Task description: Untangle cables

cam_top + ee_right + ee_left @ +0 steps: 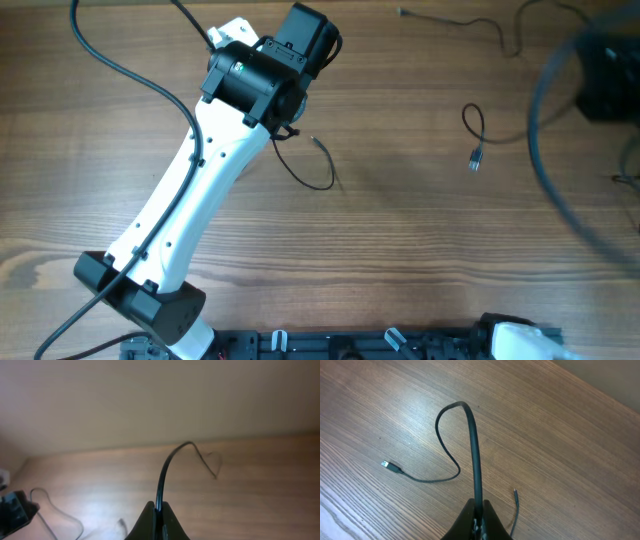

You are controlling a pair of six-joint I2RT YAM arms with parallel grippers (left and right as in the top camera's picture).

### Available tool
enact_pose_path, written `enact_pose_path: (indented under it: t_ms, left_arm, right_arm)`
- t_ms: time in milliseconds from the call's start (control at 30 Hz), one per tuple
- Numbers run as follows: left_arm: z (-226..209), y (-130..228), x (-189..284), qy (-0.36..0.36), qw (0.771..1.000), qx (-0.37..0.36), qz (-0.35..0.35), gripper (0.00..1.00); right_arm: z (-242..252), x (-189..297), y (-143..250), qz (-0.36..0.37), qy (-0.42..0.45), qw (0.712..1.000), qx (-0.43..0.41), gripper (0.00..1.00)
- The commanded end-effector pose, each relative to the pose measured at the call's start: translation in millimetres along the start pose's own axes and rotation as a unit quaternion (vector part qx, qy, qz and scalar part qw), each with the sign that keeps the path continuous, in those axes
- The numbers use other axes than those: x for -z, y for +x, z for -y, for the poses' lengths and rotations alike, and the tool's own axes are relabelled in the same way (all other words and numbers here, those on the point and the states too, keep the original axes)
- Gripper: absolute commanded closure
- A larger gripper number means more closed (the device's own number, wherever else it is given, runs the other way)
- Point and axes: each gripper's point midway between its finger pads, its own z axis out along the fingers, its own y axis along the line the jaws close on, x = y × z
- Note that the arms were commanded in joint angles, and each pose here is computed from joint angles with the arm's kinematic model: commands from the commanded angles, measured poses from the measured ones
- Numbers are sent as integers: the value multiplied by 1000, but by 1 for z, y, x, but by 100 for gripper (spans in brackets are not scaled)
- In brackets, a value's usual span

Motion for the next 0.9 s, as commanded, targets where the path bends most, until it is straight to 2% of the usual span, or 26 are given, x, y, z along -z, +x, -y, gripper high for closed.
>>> enact_pose_path:
  t_ms: [0, 67, 200, 367, 533, 633, 767, 867]
  left_arm:
    - [2, 0, -1, 1, 1000, -5, 0, 96]
    - [2, 0, -1, 1, 1000, -5, 0, 96]
    - [0, 1, -1, -2, 1000, -7, -2, 96]
    - [0, 1, -1, -2, 1000, -7, -2, 96]
    - [0, 1, -1, -2, 1000, -6, -2, 96]
    - [0, 1, -1, -2, 1000, -7, -2, 96]
    - [0, 1, -1, -2, 1000, -7, -2, 96]
    - [0, 1, -1, -2, 1000, -7, -2, 96]
  right_arm:
    - [59, 56, -11, 67, 209, 976, -12, 96]
    - [66, 71, -4, 73, 236, 968, -39, 96]
    - [53, 62, 25, 8, 195, 979, -50, 96]
    - [8, 29, 68, -117, 47, 989, -78, 96]
    - [-44, -15, 87, -210, -141, 964, -83, 96]
    - [-40, -48, 88, -230, -147, 958, -87, 96]
    - [-22, -121, 80, -227, -151, 960, -69, 96]
    - [6, -169, 75, -209, -107, 970, -58, 96]
